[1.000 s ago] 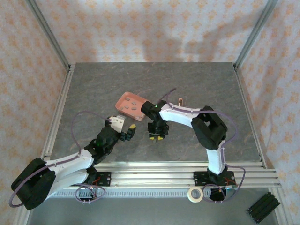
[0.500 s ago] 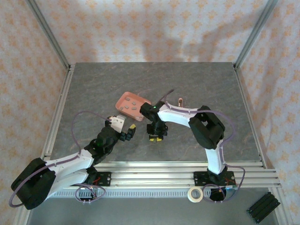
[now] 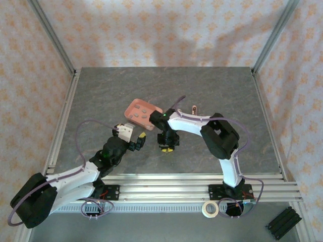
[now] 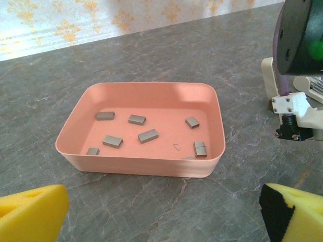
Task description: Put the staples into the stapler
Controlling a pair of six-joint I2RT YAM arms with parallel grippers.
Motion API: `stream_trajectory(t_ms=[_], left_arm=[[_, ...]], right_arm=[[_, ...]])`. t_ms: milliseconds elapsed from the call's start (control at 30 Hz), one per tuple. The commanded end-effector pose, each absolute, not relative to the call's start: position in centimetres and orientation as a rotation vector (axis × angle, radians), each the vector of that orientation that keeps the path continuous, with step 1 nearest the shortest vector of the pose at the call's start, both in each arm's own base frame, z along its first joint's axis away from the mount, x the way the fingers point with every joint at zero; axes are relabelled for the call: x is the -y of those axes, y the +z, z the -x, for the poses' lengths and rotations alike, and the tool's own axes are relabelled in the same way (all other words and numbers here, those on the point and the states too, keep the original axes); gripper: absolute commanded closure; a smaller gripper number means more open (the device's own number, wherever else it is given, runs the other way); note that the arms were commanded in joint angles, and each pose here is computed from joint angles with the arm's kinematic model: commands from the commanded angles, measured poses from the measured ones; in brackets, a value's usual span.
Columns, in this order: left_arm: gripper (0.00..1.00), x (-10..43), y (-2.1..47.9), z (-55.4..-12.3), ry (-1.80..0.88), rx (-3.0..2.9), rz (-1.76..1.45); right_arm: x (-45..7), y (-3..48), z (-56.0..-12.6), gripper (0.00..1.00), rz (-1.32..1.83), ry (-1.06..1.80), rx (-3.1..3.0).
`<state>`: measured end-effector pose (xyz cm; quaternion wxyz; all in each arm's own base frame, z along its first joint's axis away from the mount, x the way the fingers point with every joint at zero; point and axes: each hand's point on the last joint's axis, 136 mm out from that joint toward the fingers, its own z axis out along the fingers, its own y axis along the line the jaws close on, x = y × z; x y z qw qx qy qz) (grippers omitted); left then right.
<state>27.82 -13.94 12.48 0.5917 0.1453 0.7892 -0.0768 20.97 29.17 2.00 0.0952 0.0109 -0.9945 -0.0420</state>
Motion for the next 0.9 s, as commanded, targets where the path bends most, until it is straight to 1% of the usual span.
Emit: stream_trajectory(t_ms=[0, 167, 400, 533, 667, 767, 867], left_arm=[[0.01, 13.5, 12.5, -27.7, -0.167, -1.825, -0.332], [0.01, 13.7, 12.8, -27.7, -0.171, -1.834, -0.348], [0.01, 13.4, 14.7, -28.1, -0.154, -1.838, -0.31], [0.03, 13.6, 15.2, -28.4, -0.179, -1.852, -0.274], [0.05, 14.1, 14.6, -29.1, -0.208, -1.889, -0.218], [0.05, 15.3, 14.6, -29.7, -0.21, -1.896, -0.202], [0.06, 17.4, 14.4, -30.2, -0.179, -1.893, -0.256]], right_arm=[[-27.9, 1.3, -21.4, 0.84, -0.052, 0.003, 2.981], [-28.8, 2.5, -22.6, 0.85, -0.066, -0.081, 3.054], [-29.4, 6.0, -25.8, 0.86, -0.13, -0.189, 3.252], [-28.8, 7.4, -27.4, 0.86, -0.146, -0.273, 3.327], [-27.7, 8.3, -29.1, 0.86, -0.147, -0.373, 3.371], [-26.4, 8.8, -30.1, 0.86, -0.2, -0.38, 3.398], [-25.0, 9.1, -31.0, 0.86, -0.243, -0.394, 3.422]])
